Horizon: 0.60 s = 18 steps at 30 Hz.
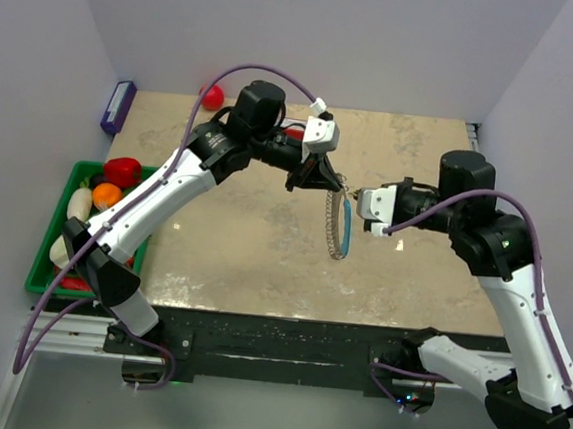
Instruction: Remove the keys from the keyring
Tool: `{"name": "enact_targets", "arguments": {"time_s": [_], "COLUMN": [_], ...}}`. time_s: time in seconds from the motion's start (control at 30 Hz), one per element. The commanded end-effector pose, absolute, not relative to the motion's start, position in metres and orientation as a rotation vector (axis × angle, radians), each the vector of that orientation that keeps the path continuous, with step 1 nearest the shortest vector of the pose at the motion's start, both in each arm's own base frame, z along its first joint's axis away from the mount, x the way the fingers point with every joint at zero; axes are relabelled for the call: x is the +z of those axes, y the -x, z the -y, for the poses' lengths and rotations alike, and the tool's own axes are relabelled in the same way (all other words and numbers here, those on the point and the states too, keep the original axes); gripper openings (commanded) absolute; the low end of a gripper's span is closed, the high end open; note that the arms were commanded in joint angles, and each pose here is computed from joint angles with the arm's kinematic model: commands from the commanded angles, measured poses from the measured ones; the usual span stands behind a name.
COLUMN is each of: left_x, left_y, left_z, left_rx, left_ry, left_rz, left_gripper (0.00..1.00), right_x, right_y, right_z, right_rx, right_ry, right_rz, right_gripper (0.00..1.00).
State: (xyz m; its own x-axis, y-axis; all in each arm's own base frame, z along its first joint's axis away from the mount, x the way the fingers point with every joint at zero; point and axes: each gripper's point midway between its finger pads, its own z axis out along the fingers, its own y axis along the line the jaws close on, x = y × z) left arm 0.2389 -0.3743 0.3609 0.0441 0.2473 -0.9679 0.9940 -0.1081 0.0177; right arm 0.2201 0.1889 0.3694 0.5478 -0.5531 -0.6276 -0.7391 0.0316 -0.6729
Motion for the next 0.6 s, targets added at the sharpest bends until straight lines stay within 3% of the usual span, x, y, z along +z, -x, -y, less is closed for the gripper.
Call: {"name": "enact_targets", "arguments": {"time_s": [0.0, 0.4, 0.57], "left_x": [0.387, 0.375, 0.372], "left_y": [-0.239, -0.261, -0.264], "left_z": [0.371, 0.38, 0.384], "left_rx": [-1.076, -1.038, -1.057], "left_ry": [-1.467, -1.379, -1.368], "left_rz": [-1.238, -1.338, -1.35], "left_gripper": [0.0, 0.0, 0.0], "right_x": [0.4, 0.418, 0.419], "right_y": [-0.22, -0.225, -0.237], "right_z": [-0.2, -0.225, -0.236], "right_rx": [0.242, 0.38, 0.353], "right_ry": [1.587, 1.542, 1.531], "right_rz": [-1.039, -1.023, -1.03], "right_gripper": [0.0, 0.0, 0.04]}}
